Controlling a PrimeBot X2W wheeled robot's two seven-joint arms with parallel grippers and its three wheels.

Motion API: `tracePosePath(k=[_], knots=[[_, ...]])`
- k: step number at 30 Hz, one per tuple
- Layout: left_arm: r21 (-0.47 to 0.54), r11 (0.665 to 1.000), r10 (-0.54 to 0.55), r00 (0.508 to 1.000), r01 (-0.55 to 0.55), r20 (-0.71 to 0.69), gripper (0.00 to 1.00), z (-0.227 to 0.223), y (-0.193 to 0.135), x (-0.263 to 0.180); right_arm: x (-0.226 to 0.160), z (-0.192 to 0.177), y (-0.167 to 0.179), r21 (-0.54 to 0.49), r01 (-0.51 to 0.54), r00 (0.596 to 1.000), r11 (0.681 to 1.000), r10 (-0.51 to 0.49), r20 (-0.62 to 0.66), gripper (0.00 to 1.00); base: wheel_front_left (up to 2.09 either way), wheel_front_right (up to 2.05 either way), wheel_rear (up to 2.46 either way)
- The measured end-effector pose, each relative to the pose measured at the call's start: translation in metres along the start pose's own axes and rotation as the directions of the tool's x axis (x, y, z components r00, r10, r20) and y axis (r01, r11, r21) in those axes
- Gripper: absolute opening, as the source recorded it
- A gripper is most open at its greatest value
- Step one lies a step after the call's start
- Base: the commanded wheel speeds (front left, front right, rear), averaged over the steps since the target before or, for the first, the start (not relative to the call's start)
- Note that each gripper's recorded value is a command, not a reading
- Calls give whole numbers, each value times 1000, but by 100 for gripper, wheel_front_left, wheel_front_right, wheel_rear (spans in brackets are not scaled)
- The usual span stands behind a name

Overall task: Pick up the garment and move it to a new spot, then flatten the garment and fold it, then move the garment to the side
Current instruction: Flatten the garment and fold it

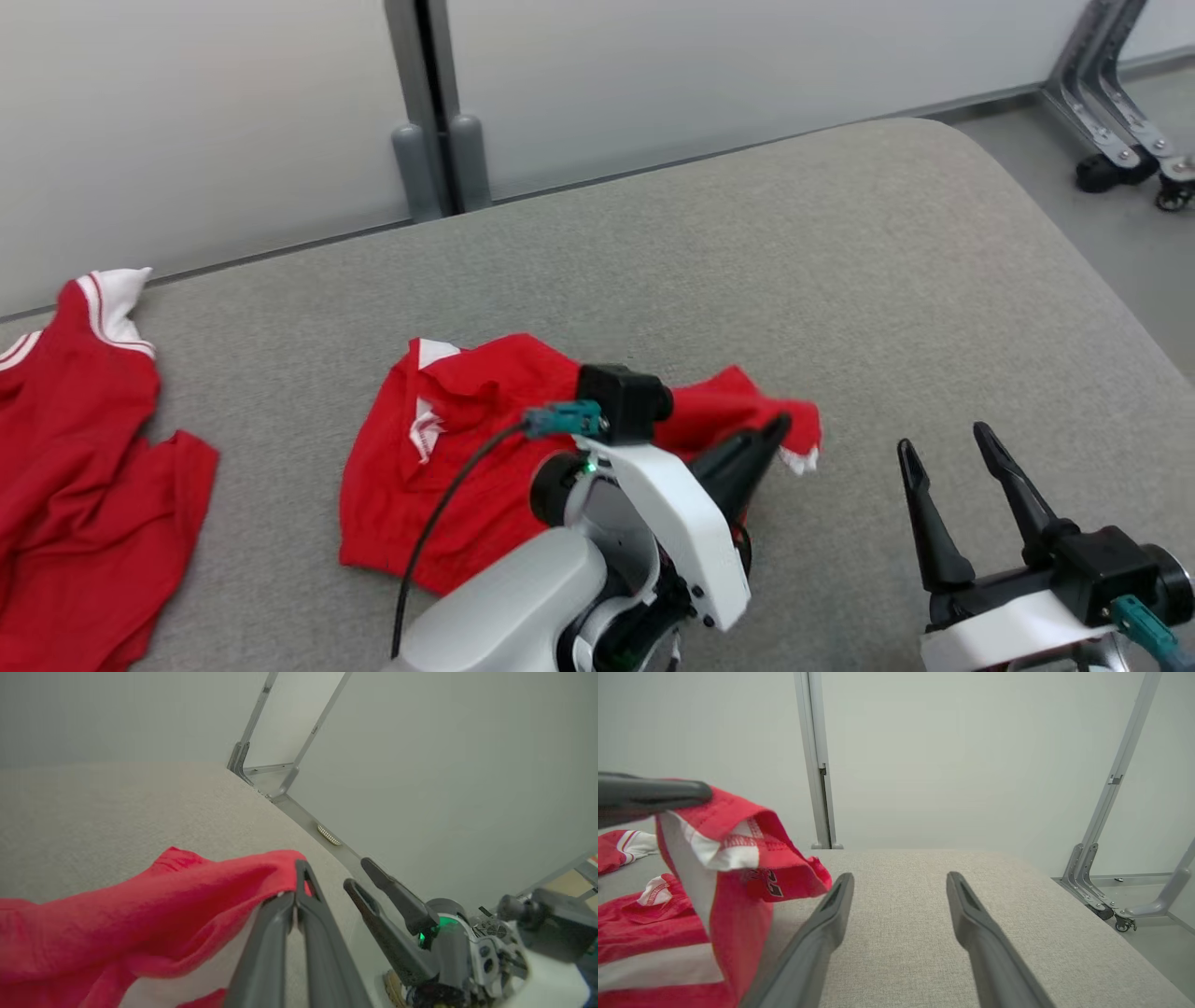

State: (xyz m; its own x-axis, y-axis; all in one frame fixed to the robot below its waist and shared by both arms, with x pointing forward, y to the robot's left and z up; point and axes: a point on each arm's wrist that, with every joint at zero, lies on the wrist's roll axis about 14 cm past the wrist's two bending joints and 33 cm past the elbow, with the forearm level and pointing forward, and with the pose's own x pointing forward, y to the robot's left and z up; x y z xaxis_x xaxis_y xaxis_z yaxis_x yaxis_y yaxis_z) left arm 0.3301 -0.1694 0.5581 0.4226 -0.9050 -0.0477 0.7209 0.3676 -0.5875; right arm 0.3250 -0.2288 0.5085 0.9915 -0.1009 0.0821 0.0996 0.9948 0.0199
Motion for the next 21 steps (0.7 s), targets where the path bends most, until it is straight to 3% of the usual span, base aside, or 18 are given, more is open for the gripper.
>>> tracePosePath(k=[2,4,5,7,13,21], knots=[[-43,999,-34,996,30,-83,0,-30,-7,5,1,2,-5,6,18,1000,1000,-19,5,100,0,0,0],[-148,988,-73,990,54,-123,2,-52,-15,11,-4,-1,-19,10,64,998,998,-64,-11,100,0,0,0],[-197,978,-90,988,64,-127,31,-56,-18,13,-5,-2,-23,11,79,997,997,-79,-16,100,0,0,0],[-276,957,-127,983,87,-129,100,-63,-26,16,-8,-5,-30,7,103,994,995,-103,-28,100,0,0,0],[-462,869,-245,966,179,-86,100,-57,-59,23,-16,-14,-43,-1,150,987,989,-149,-62,100,0,0,0],[-486,847,-311,943,217,-122,100,-57,-78,16,-12,-11,-40,1,135,990,991,-135,-49,100,0,0,0]])
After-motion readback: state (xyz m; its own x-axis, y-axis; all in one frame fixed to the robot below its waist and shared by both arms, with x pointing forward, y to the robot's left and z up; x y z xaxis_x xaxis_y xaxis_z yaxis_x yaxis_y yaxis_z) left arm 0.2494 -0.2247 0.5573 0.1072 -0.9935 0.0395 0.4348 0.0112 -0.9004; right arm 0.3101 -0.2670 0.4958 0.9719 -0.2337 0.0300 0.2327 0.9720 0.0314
